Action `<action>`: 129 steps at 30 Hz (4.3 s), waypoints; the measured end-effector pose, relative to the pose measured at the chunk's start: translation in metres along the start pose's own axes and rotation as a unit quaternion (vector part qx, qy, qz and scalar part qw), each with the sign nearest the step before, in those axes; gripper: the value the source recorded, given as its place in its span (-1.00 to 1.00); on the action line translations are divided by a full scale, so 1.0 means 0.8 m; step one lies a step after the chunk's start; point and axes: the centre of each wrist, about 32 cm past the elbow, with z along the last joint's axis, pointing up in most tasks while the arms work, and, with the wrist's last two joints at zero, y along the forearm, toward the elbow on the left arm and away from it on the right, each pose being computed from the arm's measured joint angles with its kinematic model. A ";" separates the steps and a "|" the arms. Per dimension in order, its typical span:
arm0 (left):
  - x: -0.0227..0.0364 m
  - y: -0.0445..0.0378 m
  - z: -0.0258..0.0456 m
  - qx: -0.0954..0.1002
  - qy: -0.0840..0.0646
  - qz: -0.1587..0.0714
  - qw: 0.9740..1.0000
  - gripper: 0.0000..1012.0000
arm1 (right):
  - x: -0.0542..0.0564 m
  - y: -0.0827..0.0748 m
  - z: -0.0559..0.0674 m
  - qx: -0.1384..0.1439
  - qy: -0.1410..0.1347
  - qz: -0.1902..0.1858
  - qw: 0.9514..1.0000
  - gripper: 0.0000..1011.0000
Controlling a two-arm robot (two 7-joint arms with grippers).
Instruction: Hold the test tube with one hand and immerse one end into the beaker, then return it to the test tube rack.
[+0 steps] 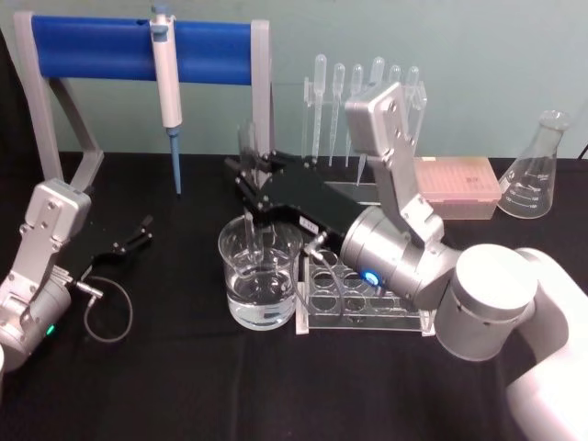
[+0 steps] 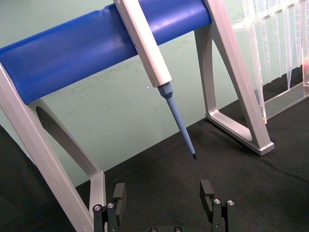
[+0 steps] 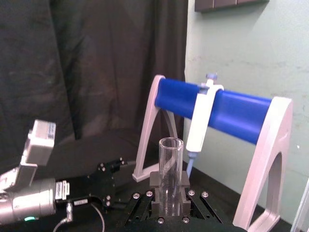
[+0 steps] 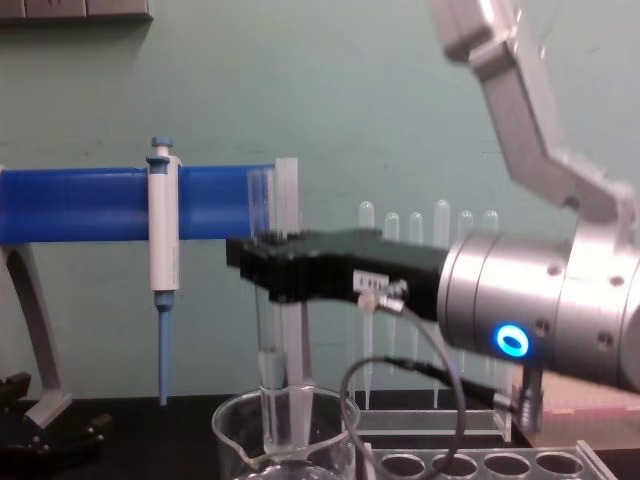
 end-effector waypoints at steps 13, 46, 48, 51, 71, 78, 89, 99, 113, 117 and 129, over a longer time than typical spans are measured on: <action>0.0000 0.000 0.0000 0.000 0.000 0.000 1.000 0.98 | -0.006 -0.010 -0.050 -0.001 0.008 -0.017 1.000 -0.55; 0.0000 0.000 0.0000 0.000 0.000 0.000 1.000 0.98 | -0.008 -0.011 -0.076 -0.003 0.011 -0.020 1.000 -0.55; 0.0000 0.000 0.0000 0.000 0.000 0.000 1.000 0.98 | -0.008 -0.011 -0.076 -0.003 0.011 -0.020 1.000 -0.55; 0.0000 0.000 0.0000 0.000 0.000 0.000 1.000 0.98 | -0.008 -0.010 -0.076 -0.002 0.010 -0.020 1.000 -0.55; 0.0000 0.000 0.0000 0.000 0.000 0.000 1.000 0.98 | -0.007 -0.010 -0.075 -0.002 0.010 -0.020 1.000 -0.55; 0.0000 0.000 0.0000 0.000 0.000 0.000 1.000 0.98 | -0.007 -0.010 -0.075 -0.002 0.010 -0.020 1.000 -0.55; 0.0000 0.000 0.0000 0.000 0.000 0.000 1.000 0.98 | -0.007 -0.010 -0.075 -0.002 0.011 -0.020 1.000 -0.55; 0.0000 0.000 0.0000 0.000 0.000 0.000 1.000 0.98 | -0.007 -0.010 -0.075 -0.002 0.011 -0.020 1.000 -0.55; 0.0000 0.000 0.0000 0.000 0.000 0.000 1.000 0.98 | -0.007 -0.010 -0.075 -0.002 0.011 -0.020 1.000 -0.55; 0.0000 0.000 0.0000 0.000 0.000 0.000 1.000 0.98 | -0.007 -0.010 -0.075 -0.002 0.011 -0.020 1.000 -0.55; 0.0000 0.000 0.0000 0.000 0.000 0.000 1.000 0.98 | -0.007 -0.010 -0.075 -0.002 0.011 -0.020 1.000 -0.55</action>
